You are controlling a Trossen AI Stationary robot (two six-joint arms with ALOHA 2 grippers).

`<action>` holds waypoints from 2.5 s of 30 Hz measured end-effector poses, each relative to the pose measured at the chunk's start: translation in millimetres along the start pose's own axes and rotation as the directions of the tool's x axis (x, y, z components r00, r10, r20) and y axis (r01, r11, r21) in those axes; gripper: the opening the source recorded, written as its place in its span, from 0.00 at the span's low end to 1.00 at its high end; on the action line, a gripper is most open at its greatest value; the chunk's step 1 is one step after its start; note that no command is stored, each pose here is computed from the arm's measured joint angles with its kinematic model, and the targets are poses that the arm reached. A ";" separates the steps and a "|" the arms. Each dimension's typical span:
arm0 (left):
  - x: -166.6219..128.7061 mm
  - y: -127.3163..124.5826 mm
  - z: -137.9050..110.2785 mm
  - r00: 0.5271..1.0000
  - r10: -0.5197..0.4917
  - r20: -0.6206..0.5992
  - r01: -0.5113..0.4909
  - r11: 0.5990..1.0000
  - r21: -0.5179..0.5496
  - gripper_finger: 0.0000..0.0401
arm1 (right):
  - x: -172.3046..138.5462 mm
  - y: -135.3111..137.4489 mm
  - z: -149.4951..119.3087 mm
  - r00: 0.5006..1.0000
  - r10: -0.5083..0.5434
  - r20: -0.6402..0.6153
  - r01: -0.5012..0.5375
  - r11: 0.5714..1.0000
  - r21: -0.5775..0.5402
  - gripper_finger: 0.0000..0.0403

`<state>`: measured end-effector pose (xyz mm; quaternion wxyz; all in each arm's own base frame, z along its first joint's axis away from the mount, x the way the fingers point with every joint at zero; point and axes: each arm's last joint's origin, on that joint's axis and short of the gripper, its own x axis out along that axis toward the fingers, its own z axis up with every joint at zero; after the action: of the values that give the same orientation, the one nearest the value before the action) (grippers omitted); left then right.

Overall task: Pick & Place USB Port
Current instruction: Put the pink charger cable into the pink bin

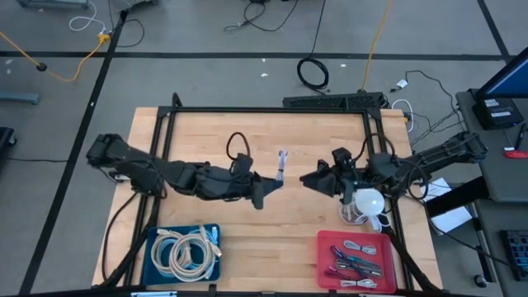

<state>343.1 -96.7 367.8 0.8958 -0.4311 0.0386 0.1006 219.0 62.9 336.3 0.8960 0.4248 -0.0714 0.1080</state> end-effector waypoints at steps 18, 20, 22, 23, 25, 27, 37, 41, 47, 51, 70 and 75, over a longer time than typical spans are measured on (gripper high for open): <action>26.7 2.5 -1.0 0.989 -0.145 0.002 0.145 0.988 -0.053 0.03 | 3.0 -3.3 3.6 1.000 0.003 0.026 -0.002 0.999 -0.037 0.33; 28.5 1.9 -3.0 0.988 -0.154 -0.023 0.153 0.986 -0.063 0.03 | 3.3 -3.8 3.1 1.000 0.000 0.023 0.001 0.999 -0.038 0.33; 34.0 -2.0 -3.6 0.983 -0.180 -0.022 0.178 0.982 -0.071 0.03 | 3.5 -4.3 2.6 1.000 -0.004 0.019 0.005 0.999 -0.039 0.33; 34.8 -2.5 -3.8 0.984 -0.178 -0.030 0.176 0.982 -0.063 0.03 | 3.6 -4.8 2.1 1.000 -0.008 0.015 0.008 0.999 -0.040 0.33; 41.1 -5.5 -5.5 0.981 -0.186 -0.044 0.184 0.981 -0.060 0.03 | 3.7 -5.7 1.2 1.000 -0.017 0.007 0.017 0.999 -0.041 0.33; 45.6 -9.4 -5.7 0.979 -0.196 -0.053 0.193 0.980 -0.053 0.03 | 3.7 -6.1 0.9 1.000 -0.021 0.004 0.021 0.999 -0.039 0.33; 57.8 -12.3 -6.3 0.980 -0.153 -0.127 0.150 0.988 -0.027 0.03 | 3.7 -5.5 1.2 1.000 -0.015 0.007 0.016 0.999 -0.041 0.26; 54.8 -13.3 -3.7 0.980 -0.151 -0.129 0.148 0.988 -0.034 0.08 | 3.5 -4.7 1.5 1.000 0.003 -0.004 -0.003 0.999 -0.040 0.16; 47.9 -17.4 2.0 0.962 -0.204 -0.184 0.203 0.979 -0.023 0.22 | 3.5 -3.9 0.7 0.999 0.025 -0.027 -0.026 0.999 -0.030 0.11; 29.5 -31.3 16.2 0.955 -0.265 -0.134 0.271 0.962 0.027 0.28 | 3.3 -1.6 2.2 0.998 0.057 -0.026 -0.056 0.998 0.011 0.13; -55.1 -57.8 57.6 0.982 -0.182 0.054 0.161 0.950 0.268 0.33 | -3.4 111.1 25.6 0.843 0.538 -0.003 -0.537 0.840 0.074 0.11; -50.1 -52.3 45.5 0.990 -0.138 -0.039 0.143 0.959 0.245 0.33 | 6.8 161.1 21.1 0.887 0.451 -0.095 -0.456 0.889 -0.036 0.11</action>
<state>304.5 -100.4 444.0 0.9469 -0.3190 0.0296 0.0266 183.9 146.7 471.2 0.8599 0.3656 -0.1339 0.3300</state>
